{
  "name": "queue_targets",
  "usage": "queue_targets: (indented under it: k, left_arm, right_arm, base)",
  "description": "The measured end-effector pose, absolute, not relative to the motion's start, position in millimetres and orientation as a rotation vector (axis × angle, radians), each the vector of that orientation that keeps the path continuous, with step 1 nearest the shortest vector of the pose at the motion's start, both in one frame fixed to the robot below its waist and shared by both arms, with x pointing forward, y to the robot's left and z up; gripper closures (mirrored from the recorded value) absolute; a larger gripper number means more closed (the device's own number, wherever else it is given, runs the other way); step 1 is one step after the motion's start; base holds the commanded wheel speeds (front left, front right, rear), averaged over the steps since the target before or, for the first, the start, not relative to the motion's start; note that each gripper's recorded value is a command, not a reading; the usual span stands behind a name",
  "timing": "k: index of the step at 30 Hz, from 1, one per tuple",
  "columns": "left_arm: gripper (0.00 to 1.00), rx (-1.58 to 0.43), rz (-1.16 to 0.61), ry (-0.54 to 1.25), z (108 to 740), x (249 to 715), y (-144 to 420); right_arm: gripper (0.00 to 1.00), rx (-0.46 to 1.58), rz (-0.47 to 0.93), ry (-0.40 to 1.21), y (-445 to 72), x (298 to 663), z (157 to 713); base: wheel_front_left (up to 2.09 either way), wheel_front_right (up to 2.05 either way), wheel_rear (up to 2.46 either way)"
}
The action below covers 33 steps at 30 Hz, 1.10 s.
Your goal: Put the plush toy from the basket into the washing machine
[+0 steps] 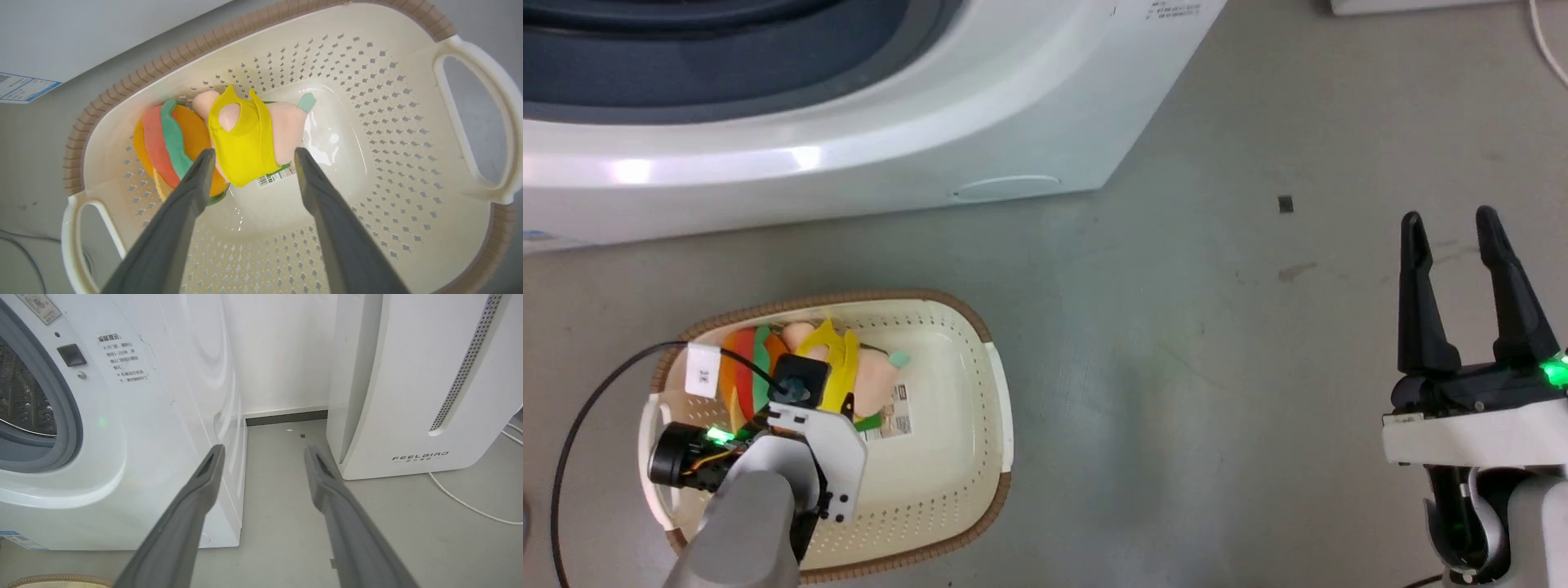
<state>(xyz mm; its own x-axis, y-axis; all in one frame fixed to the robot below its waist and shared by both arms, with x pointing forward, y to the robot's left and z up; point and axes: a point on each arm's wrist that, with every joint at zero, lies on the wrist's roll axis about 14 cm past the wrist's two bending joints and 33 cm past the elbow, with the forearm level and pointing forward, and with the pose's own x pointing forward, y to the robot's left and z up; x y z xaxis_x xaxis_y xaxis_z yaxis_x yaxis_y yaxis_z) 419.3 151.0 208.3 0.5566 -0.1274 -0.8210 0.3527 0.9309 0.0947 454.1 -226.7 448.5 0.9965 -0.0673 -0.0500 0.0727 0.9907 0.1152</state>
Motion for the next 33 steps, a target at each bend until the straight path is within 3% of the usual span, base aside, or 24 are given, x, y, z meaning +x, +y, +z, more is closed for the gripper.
queue_targets:
  k: [33]
  left_arm:
    - [0.00, 0.232, -0.239, 1.241, 75, 402, 159]
  right_arm:
    - [0.00, 0.110, -0.121, 0.143, -245, 484, 360]
  base:
    - [0.00, 0.00, 0.00]
